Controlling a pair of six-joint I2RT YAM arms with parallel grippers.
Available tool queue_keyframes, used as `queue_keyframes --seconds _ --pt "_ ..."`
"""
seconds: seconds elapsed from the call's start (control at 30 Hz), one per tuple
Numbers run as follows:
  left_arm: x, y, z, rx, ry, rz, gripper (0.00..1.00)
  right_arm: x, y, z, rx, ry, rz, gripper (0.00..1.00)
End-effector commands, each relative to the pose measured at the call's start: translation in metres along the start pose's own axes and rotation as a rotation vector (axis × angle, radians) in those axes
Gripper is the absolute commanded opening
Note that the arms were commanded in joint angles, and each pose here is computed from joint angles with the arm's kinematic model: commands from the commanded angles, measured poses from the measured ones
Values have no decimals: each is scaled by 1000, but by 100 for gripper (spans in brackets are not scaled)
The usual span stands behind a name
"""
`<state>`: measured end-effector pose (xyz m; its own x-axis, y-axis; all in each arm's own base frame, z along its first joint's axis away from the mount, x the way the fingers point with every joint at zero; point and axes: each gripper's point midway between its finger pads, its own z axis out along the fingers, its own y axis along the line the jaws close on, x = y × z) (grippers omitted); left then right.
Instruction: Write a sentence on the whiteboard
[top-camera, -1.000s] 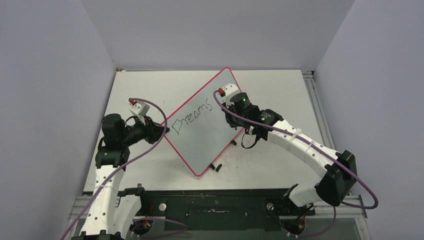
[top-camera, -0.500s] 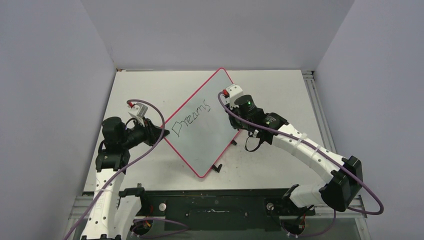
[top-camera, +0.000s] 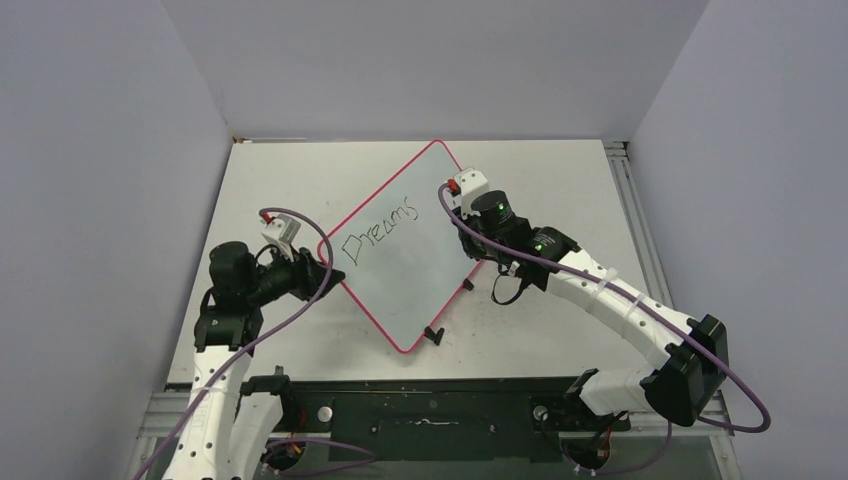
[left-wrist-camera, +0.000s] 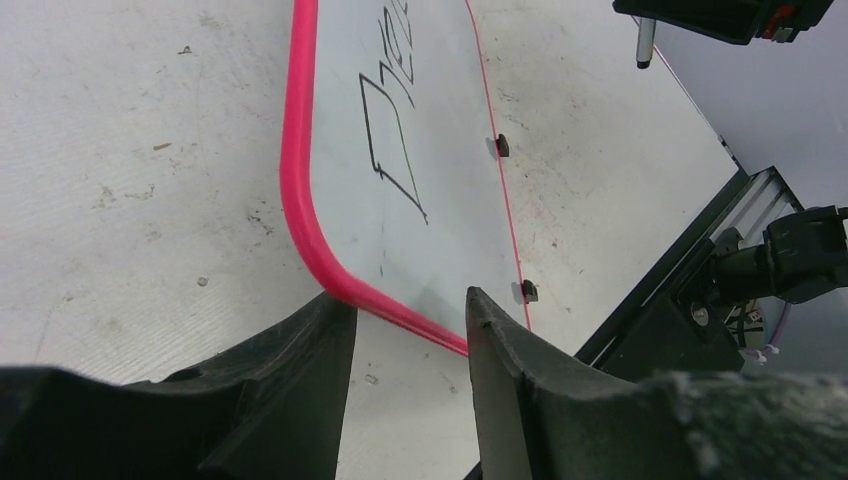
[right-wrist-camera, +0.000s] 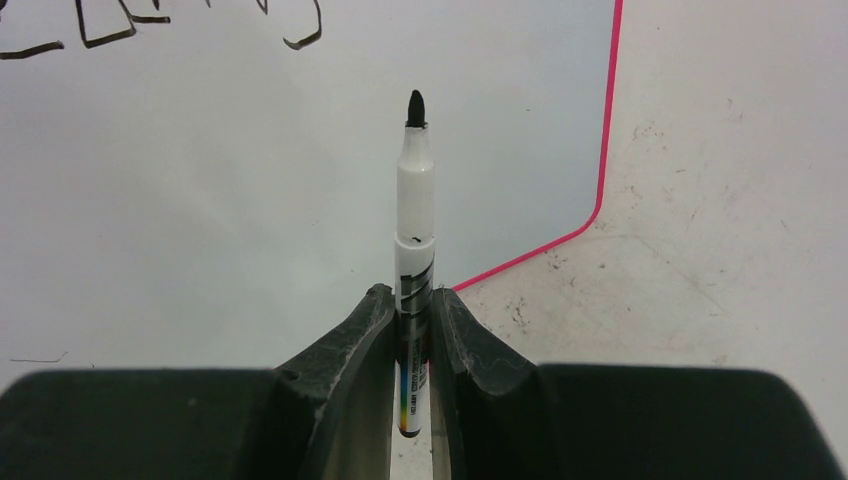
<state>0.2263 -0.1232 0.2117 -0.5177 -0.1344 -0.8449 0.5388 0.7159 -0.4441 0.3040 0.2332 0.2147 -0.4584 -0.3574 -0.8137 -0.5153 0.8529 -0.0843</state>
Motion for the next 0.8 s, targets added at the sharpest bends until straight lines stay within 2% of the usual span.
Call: queue_keyframes --seconds 0.0,0.17,0.23,0.3,0.53,0.7,0.77 --pt "-6 -3 -2 1 -24 37 45 -14 -6 -9 22 -65 31 5" --pt "-8 -3 -6 -23 -33 50 60 -15 -7 -12 22 -70 30 5" --pt "-12 0 -11 -67 -48 66 76 -17 -7 -15 18 -74 31 5" --pt "-19 0 -18 -102 -71 87 83 -19 -5 -19 6 -82 36 5" --pt "-52 -9 -52 -228 -141 196 88 -19 10 -37 -99 -83 62 5" --pt "-82 -29 -83 -276 -191 362 88 -8 41 -60 -289 -27 84 5" --pt "-94 -49 -85 -217 -212 414 88 -2 57 -73 -391 5 87 5"
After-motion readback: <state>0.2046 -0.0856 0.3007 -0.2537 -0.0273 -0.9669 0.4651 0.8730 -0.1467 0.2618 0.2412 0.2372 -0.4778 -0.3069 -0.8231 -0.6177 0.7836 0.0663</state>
